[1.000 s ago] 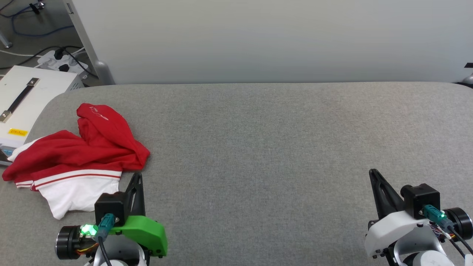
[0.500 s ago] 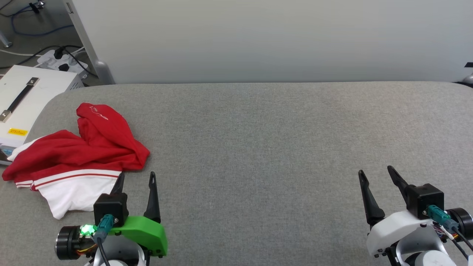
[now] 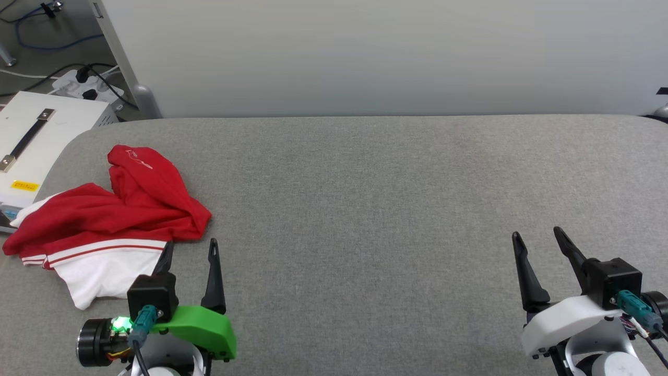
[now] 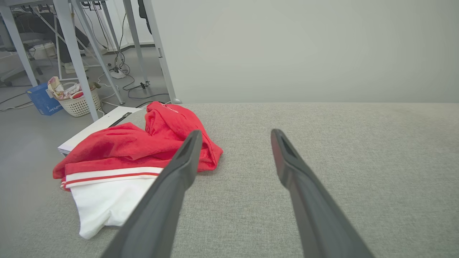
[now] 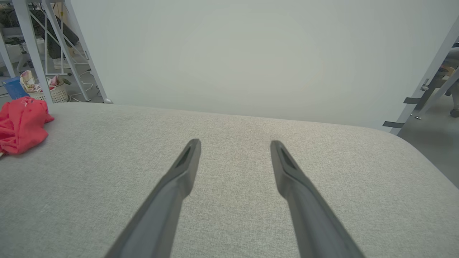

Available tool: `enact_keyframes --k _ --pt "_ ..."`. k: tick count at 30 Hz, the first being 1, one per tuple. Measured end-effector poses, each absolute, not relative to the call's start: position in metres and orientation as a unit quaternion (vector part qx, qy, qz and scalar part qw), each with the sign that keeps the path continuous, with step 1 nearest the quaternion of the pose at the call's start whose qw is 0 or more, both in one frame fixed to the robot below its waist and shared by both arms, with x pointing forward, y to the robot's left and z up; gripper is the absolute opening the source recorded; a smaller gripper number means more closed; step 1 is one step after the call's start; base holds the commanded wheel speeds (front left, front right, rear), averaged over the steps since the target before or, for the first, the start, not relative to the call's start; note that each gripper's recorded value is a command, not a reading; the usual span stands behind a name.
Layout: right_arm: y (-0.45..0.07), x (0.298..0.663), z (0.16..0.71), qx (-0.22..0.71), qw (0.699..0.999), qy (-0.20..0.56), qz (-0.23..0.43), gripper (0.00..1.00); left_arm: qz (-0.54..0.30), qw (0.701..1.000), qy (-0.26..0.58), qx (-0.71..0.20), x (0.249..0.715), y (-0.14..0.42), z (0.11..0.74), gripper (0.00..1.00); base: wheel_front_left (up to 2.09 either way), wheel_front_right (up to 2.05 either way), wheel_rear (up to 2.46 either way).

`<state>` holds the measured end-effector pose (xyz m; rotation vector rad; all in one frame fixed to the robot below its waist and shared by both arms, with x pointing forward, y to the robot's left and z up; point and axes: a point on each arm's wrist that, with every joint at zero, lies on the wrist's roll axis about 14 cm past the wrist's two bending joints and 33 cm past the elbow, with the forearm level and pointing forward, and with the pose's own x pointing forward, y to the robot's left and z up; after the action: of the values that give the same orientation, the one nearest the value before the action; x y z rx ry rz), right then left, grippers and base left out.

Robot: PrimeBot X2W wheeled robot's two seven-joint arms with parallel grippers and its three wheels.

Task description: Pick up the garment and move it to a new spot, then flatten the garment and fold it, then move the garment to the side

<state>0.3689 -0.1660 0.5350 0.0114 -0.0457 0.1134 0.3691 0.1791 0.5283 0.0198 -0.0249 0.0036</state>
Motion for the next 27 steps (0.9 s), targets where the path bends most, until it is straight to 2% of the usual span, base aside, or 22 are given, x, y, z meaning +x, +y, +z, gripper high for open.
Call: enact_keyframes --k 27 --pt "-0.169 0.364 0.547 0.036 0.996 -0.058 0.052 1.0 -0.003 0.999 -0.041 -0.005 0.369 0.175 0.537 1.0 0.0 0.0 0.0"
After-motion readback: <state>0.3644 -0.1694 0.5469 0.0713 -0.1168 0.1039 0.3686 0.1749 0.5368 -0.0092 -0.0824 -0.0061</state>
